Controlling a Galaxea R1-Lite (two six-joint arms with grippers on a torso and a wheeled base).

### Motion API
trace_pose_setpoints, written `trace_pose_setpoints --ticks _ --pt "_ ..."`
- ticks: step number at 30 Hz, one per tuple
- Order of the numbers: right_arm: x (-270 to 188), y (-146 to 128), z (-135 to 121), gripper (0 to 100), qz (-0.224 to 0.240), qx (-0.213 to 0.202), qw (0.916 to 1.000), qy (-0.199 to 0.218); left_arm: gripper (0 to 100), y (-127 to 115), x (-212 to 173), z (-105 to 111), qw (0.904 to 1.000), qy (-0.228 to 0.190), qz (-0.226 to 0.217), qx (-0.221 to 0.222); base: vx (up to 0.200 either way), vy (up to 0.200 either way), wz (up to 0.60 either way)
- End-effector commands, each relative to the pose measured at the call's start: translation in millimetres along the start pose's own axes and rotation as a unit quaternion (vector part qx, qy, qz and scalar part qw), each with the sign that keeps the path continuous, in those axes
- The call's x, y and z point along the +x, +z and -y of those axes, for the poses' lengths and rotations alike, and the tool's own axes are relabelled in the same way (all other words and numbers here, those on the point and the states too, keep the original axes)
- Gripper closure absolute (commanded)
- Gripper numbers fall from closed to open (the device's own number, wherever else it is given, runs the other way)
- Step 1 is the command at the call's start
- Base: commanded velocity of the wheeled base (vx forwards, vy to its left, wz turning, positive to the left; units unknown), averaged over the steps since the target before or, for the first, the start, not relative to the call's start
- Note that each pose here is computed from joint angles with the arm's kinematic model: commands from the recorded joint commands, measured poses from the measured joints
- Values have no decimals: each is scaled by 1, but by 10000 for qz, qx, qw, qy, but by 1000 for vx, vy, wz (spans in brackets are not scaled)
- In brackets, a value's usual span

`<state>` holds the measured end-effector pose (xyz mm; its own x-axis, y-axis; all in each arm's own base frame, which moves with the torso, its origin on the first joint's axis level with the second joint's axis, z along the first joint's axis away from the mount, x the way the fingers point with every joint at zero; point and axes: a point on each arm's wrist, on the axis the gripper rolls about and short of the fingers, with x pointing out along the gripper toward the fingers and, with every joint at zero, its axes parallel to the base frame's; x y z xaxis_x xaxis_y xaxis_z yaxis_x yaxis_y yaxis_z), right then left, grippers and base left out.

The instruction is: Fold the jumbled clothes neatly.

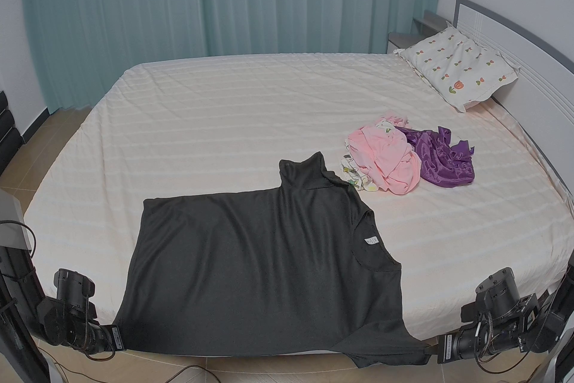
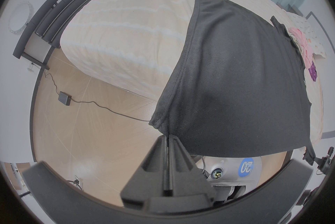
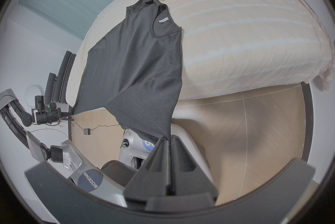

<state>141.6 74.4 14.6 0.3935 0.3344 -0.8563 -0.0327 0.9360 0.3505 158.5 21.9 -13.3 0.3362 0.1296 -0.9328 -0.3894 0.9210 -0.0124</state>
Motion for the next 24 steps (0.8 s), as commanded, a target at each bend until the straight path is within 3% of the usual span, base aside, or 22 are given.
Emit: trace_pose_setpoints --ticks 1,6,12,15,19,24 --pt "-1 3 -1 100 111 7 9999 61 100 -3 -1 -1 10000 21 -40 4 0 0 0" --pt "-4 21 -5 100 590 99 9979 244 100 11 -1 3 9991 -107 407 -98 0 0 0" --pt "-2 51 -16 100 1096 125 9929 453 100 43 -12 11 9901 -432 1296 -308 0 0 0" --pt "-1 64 -22 100 1273 101 9903 542 100 57 -14 16 9860 -538 1527 -407 0 0 0" --pt "-2 85 -27 100 1594 136 9851 638 100 79 -22 26 9837 -640 1637 -386 0 0 0" --pt "-1 99 -29 100 1539 176 9861 599 100 102 -44 34 9861 -754 1376 -550 0 0 0"
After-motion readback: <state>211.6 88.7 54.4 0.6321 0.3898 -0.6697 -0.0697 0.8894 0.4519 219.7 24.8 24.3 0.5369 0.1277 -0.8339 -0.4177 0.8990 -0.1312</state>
